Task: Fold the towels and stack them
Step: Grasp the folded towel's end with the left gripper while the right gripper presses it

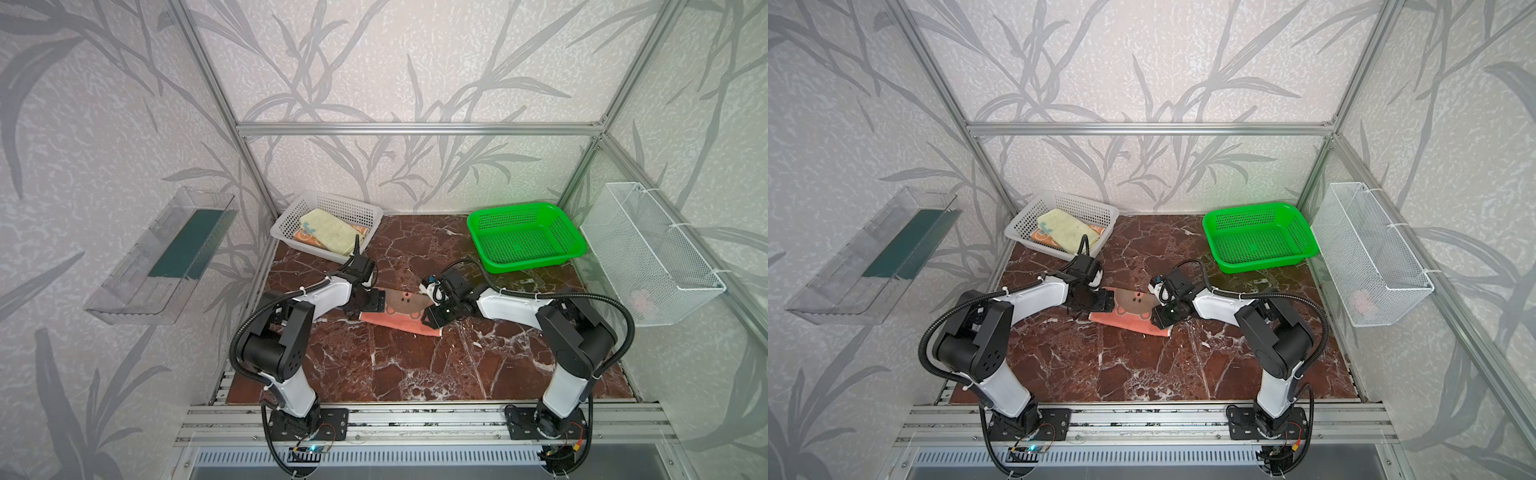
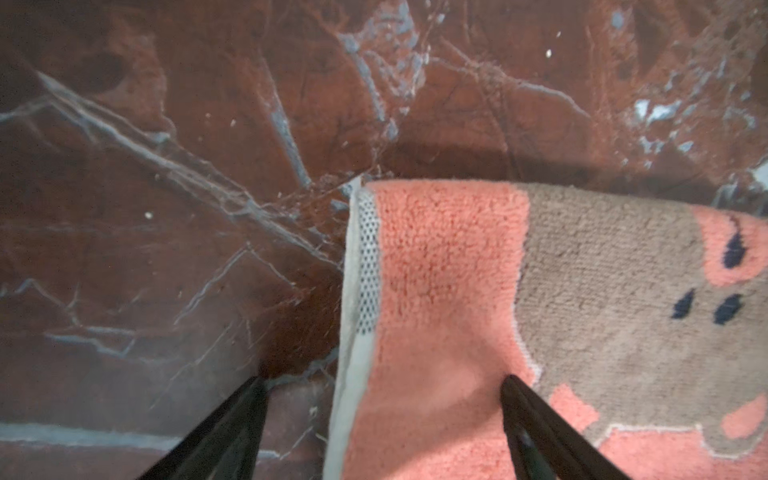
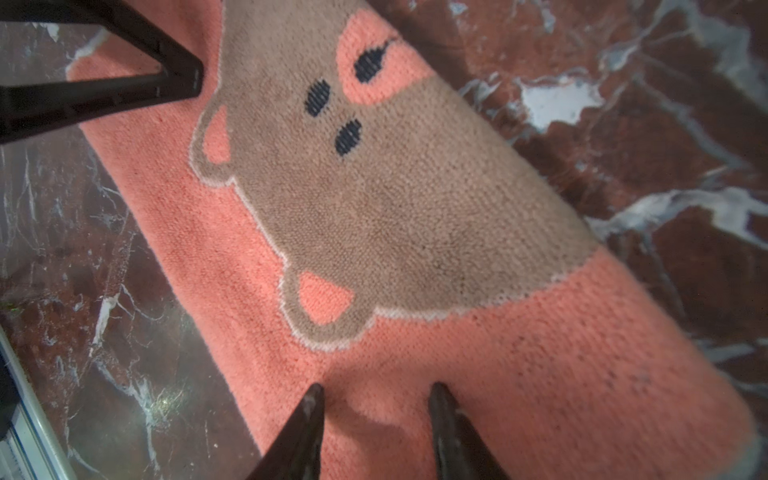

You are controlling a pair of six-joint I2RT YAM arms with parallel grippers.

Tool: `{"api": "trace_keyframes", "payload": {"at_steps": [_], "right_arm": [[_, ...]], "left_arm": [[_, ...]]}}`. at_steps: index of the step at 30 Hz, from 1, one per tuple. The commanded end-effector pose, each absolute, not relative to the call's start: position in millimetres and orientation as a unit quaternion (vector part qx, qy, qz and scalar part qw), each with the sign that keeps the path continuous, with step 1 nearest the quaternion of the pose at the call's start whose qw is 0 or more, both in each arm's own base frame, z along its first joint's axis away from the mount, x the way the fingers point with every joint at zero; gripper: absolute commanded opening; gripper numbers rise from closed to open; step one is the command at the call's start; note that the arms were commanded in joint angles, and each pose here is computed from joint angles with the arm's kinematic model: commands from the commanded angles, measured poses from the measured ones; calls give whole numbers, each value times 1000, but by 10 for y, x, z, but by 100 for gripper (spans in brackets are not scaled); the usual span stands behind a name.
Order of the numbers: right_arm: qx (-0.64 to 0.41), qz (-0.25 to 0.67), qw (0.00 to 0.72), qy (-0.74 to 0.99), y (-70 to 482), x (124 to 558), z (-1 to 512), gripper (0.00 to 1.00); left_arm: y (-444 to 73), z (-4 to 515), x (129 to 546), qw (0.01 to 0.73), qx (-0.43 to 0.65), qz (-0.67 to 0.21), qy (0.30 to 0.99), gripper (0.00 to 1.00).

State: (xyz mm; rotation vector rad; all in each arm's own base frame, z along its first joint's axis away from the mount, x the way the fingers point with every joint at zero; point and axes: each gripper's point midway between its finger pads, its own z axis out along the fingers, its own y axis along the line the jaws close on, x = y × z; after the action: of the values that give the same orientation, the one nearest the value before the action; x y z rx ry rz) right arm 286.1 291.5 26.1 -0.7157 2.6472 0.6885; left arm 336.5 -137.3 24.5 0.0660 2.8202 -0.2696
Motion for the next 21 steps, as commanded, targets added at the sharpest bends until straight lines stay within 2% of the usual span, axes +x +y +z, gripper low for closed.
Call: {"api": "trace_keyframes", "payload": {"at_steps": [1,5,8,11,14,15,21], "right_arm": [[-235,207,131,940,2797,2807,33,43],[-236,206,130,941,2794,2807,9,42],[-235,209,128,941,2808,2806,-23,42],[-235,211,124,941,2817,2795,-42,42],[-235,211,126,940,2812,2795,-43,42],[-235,210,129,940,2804,2803,-39,42],[-240,211,140,937,2811,2823,6,42]], "left_arm": [[-1436,104,3274,126,8,-116,985,83],[-1451,-10,3185,113,0,-127,986,70],[-1474,-89,3144,102,1,-134,986,46],[-1478,-163,3136,90,-3,-132,987,32],[-1461,-171,3164,93,-6,-124,988,4],[-1460,-153,3179,97,-6,-122,988,0],[-1477,84,3311,136,10,-114,984,0]]}}
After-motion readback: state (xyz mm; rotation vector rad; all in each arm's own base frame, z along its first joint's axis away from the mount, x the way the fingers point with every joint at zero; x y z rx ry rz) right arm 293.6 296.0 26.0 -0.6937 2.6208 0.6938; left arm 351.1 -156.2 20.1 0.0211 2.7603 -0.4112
